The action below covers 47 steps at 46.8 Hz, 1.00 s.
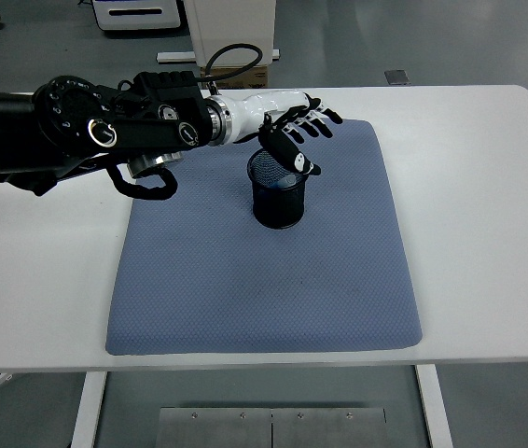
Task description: Left hand places marker in pen holder
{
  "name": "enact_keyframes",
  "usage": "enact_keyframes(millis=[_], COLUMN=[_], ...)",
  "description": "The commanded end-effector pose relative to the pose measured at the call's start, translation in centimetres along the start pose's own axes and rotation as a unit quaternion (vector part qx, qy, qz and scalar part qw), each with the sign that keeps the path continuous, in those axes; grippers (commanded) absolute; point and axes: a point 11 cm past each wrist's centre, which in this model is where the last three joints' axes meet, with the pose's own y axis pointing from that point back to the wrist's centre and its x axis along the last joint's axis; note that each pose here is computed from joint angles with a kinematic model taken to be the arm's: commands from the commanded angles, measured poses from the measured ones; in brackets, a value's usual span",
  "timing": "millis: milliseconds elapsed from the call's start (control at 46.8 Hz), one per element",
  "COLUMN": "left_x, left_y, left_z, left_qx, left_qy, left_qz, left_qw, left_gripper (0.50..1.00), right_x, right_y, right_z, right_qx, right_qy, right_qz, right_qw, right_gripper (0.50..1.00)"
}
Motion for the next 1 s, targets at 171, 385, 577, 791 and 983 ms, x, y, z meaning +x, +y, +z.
enact_keyframes(millis=[171, 385, 577, 791, 983], left_x=[1.7, 6.3, 9.9, 12.9, 13.3], left_y=[0.7, 2.0, 3.3, 5.1, 5.3], left_z=[0.0, -1.8, -3.5, -7.6, -12.0], left_qx=[0.001, 0.016, 0.031, 0.062, 0.07], left_qy=[0.0, 0.005, 0.002, 0.013, 0.093], left_qz=[0.018, 0.079, 0.129, 0.18, 0.23], left_qw=[1.0, 0.997, 0.991, 0.982, 0.966], left_gripper=[1.0, 1.0, 1.0, 1.0, 1.0], right_x=[0.0, 0.0, 0.0, 0.0, 0.0], right_y=[0.0, 0.0, 0.0, 0.0, 0.0], right_z=[-0.1, 0.0, 0.0, 0.0, 0.0], right_qx=[0.001, 0.0, 0.0, 0.001, 0.0], right_qy=[0.0, 0.0, 0.0, 0.0, 0.0], right_qz=[0.0, 0.0, 0.0, 0.0, 0.0], right_qw=[1.0, 1.0, 1.0, 1.0, 1.0], right_gripper=[1.0, 1.0, 1.0, 1.0, 1.0])
